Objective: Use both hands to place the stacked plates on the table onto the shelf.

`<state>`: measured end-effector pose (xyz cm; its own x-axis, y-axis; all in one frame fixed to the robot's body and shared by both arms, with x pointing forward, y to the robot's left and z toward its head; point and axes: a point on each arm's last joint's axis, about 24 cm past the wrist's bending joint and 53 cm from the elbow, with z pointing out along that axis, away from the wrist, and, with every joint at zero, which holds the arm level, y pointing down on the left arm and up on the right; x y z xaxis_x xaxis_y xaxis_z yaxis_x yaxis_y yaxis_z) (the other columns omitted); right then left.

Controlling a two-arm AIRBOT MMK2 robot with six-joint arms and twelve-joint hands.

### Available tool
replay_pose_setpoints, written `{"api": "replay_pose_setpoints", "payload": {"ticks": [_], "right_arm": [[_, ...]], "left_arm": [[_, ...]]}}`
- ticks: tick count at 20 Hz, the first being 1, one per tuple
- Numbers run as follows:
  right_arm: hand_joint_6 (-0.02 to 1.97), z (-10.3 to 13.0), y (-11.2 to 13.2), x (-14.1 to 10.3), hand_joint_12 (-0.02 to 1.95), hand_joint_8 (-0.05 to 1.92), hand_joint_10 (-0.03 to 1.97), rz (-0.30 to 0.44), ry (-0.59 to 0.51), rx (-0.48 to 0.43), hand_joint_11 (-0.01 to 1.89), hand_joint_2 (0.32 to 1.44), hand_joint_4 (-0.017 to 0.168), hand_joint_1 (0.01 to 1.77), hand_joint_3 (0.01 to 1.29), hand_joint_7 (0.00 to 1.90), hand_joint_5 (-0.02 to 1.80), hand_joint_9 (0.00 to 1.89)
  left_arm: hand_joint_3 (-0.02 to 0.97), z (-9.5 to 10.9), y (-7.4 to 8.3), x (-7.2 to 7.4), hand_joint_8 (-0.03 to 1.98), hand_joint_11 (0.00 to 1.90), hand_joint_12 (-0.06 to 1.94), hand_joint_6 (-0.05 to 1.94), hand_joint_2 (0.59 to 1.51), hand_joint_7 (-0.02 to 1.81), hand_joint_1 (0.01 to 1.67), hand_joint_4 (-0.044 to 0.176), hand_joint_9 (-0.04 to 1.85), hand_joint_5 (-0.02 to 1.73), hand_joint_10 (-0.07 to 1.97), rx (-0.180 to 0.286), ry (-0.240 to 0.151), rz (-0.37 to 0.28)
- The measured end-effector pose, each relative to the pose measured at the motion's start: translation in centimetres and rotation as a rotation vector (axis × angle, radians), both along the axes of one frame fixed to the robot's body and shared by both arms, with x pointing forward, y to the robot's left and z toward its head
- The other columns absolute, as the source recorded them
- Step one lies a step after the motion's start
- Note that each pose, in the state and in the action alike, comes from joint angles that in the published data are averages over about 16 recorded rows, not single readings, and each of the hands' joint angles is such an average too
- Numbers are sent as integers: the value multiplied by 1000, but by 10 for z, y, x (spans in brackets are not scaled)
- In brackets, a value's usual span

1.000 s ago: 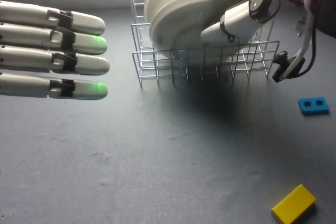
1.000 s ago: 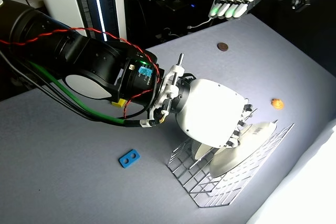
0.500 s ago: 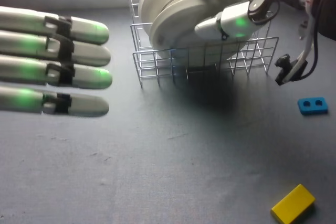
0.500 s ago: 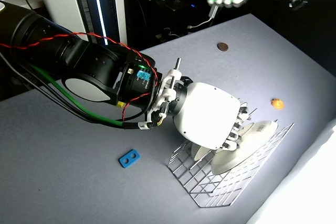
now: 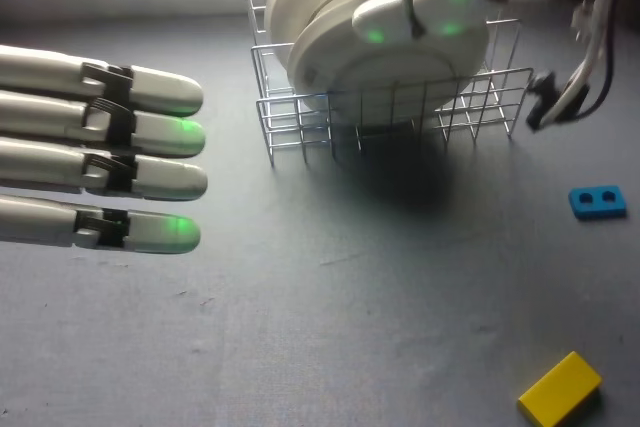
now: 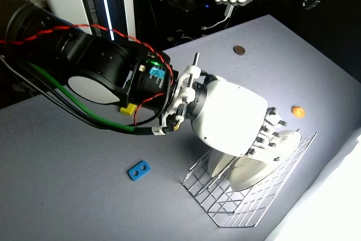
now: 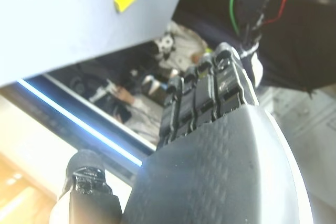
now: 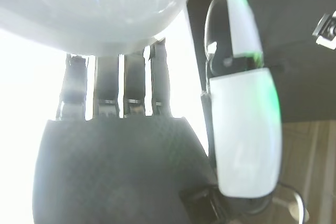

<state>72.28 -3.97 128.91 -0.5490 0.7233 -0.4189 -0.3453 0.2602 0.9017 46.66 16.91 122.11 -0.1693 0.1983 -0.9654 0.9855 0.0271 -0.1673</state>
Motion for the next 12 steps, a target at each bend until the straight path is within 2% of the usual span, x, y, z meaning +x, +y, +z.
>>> {"api": "replay_pose_setpoints", "payload": {"ticks": [3, 6, 9, 11, 12], "right_arm": [[58, 17, 1, -12, 1380, 18, 247, 18, -70, -19, 52, 1080, -7, 933, 10, 661, 590, 544], [52, 35, 4, -29, 1392, 20, 302, 41, -159, -45, 55, 1119, -6, 794, 10, 663, 590, 529], [212, 45, 8, -50, 1484, 208, 536, 70, -242, -77, 157, 1123, -6, 623, 10, 740, 665, 584], [436, 47, 12, -67, 1557, 433, 745, 94, -291, -108, 302, 1123, -4, 517, 10, 827, 755, 678], [548, 47, 14, -75, 1588, 549, 852, 107, -314, -124, 388, 1127, 0, 474, 10, 869, 799, 728]], "left_arm": [[11, -4, 1, -1, 18, 26, 16, 12, 1069, 35, 17, 8, 27, 72, 10, 12, 0, -7], [13, -7, 1, -1, 20, 54, 63, 16, 1080, 92, 17, 7, 82, 100, 15, 25, -1, -16], [14, -11, 2, -1, 145, 150, 345, 138, 1092, 287, 17, 7, 243, 228, 162, 40, -4, -23], [14, -13, 3, -2, 370, 281, 576, 360, 1096, 450, 17, 11, 397, 367, 394, 49, -6, -28], [14, -14, 3, -2, 485, 372, 695, 475, 1106, 545, 18, 21, 492, 453, 509, 51, -6, -30]]}}
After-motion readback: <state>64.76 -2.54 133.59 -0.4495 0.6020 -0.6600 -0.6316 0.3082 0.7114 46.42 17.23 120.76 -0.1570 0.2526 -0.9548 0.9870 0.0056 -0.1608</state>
